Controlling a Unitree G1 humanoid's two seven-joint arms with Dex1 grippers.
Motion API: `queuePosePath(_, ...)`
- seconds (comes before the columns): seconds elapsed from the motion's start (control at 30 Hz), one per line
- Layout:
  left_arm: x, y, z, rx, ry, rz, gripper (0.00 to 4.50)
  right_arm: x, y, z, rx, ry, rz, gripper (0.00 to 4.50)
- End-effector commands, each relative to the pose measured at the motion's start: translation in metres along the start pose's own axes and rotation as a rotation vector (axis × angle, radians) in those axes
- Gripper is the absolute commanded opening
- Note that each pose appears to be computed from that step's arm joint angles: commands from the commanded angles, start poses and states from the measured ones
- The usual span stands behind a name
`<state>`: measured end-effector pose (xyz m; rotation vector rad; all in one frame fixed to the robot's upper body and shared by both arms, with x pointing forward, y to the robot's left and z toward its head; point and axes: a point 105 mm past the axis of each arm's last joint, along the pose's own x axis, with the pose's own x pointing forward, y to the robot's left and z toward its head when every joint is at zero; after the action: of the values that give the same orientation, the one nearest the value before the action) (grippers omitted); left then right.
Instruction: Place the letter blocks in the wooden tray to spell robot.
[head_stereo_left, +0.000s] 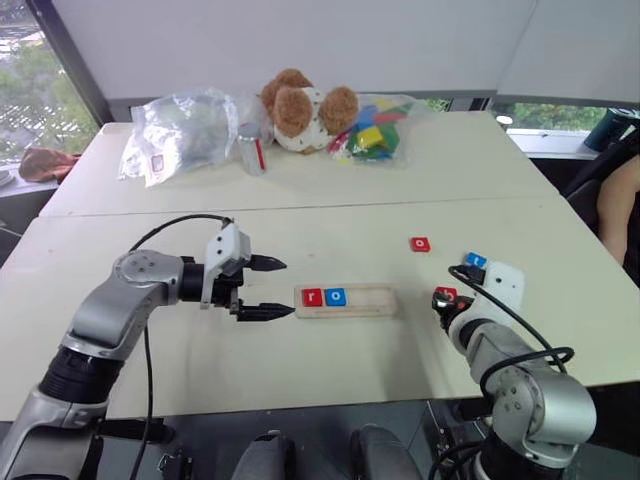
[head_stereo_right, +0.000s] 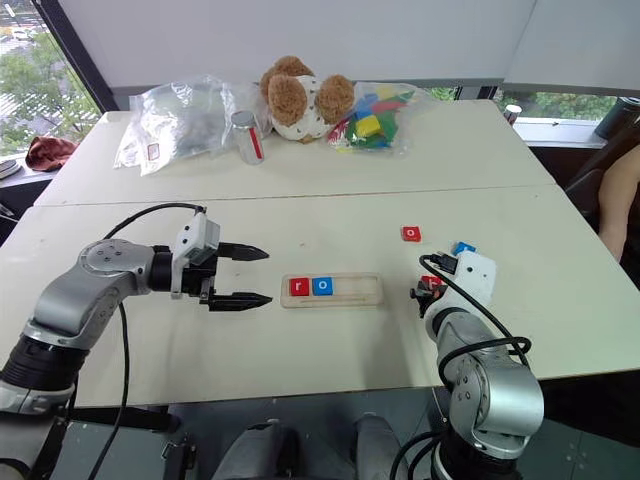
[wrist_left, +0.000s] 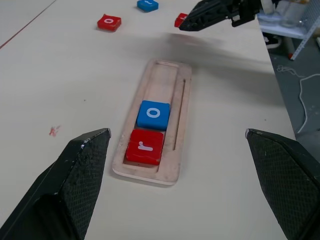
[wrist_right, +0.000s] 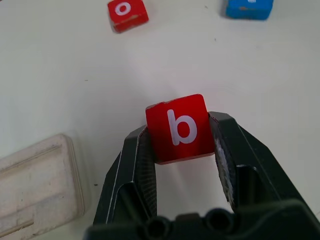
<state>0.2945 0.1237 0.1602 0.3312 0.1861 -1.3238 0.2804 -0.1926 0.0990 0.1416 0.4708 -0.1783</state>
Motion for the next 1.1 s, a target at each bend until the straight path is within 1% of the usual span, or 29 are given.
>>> queuePosePath(0.03,0.002,0.0,0.005,0.035,-0.006,-0.005,4.5,0.009,-0.002,0.001,-0.009,-0.022,-0.005,1.18)
queuePosePath(0.07,0.002,0.0,0.004,0.035,-0.004,-0.006,4.5,0.011,-0.004,-0.002,-0.008,-0.016,-0.011,1.18)
queuePosePath(0.13,0.002,-0.001,0.004,0.033,-0.002,-0.005,4.5,0.014,-0.005,-0.008,-0.002,0.004,-0.017,2.21)
queuePosePath(0.17,0.001,-0.001,0.003,0.033,0.0,-0.002,4.5,0.015,-0.004,-0.011,0.002,0.012,-0.011,2.51)
queuePosePath(0.2,0.001,0.0,0.003,0.032,0.002,0.001,4.5,0.016,-0.004,-0.013,0.006,0.018,-0.014,3.1)
queuePosePath(0.27,0.0,0.0,0.003,0.032,0.004,0.005,4.5,0.016,-0.003,-0.013,0.013,0.017,-0.012,4.09)
queuePosePath(0.3,-0.001,0.001,0.002,0.032,0.006,0.007,4.5,0.015,-0.004,-0.009,0.013,0.0,-0.02,4.44)
queuePosePath(0.33,-0.002,0.001,0.002,0.032,0.008,0.01,4.5,0.014,-0.006,-0.003,0.013,-0.023,-0.026,4.44)
queuePosePath(0.37,-0.004,0.002,0.002,0.032,0.012,0.012,4.5,0.012,-0.008,0.009,-0.001,-0.071,-0.02,4.44)
queuePosePath(0.43,-0.009,0.004,0.002,0.033,0.023,0.006,4.5,0.004,-0.01,0.042,-0.078,-0.195,0.02,4.44)
queuePosePath(0.47,-0.011,0.004,0.002,0.036,0.032,-0.003,4.5,0.001,-0.009,0.054,-0.112,-0.232,0.059,4.44)
queuePosePath(0.53,-0.015,0.005,0.001,0.051,0.063,-0.034,4.5,-0.003,0.0,0.072,-0.229,-0.277,0.244,4.44)
queuePosePath(0.57,-0.016,0.004,0.001,0.058,0.075,-0.055,4.5,-0.006,0.007,0.074,-0.319,-0.278,0.381,4.44)
queuePosePath(0.6,-0.017,0.004,0.001,0.062,0.082,-0.069,4.5,-0.009,0.01,0.073,-0.383,-0.271,0.475,4.44)
queuePosePath(0.67,-0.017,0.001,0.003,0.074,0.093,-0.112,4.5,-0.013,0.007,0.058,-0.513,-0.204,0.686,4.44)
queuePosePath(0.7,-0.017,-0.001,0.003,0.078,0.097,-0.127,4.5,-0.016,0.004,0.052,-0.565,-0.182,0.755,4.44)
queuePosePath(0.73,-0.017,-0.004,0.005,0.089,0.099,-0.149,4.5,-0.013,-0.008,0.042,-0.654,-0.133,0.812,4.44)
queuePosePath(0.8,-0.017,-0.008,0.006,0.1,0.102,-0.173,4.5,-0.008,-0.026,0.031,-0.758,-0.079,0.867,4.44)
queuePosePath(0.9,-0.018,-0.014,0.01,0.098,0.103,-0.189,4.5,0.01,-0.051,0.032,-0.8,-0.054,0.872,4.44)
queuePosePath(0.97,-0.019,-0.016,0.012,0.096,0.098,-0.179,4.5,0.018,-0.057,0.032,-0.814,-0.054,0.88,4.44)
queuePosePath(1.1,-0.02,-0.018,0.01,0.073,0.09,-0.148,4.5,0.026,-0.059,0.027,-0.839,-0.046,0.917,4.44)
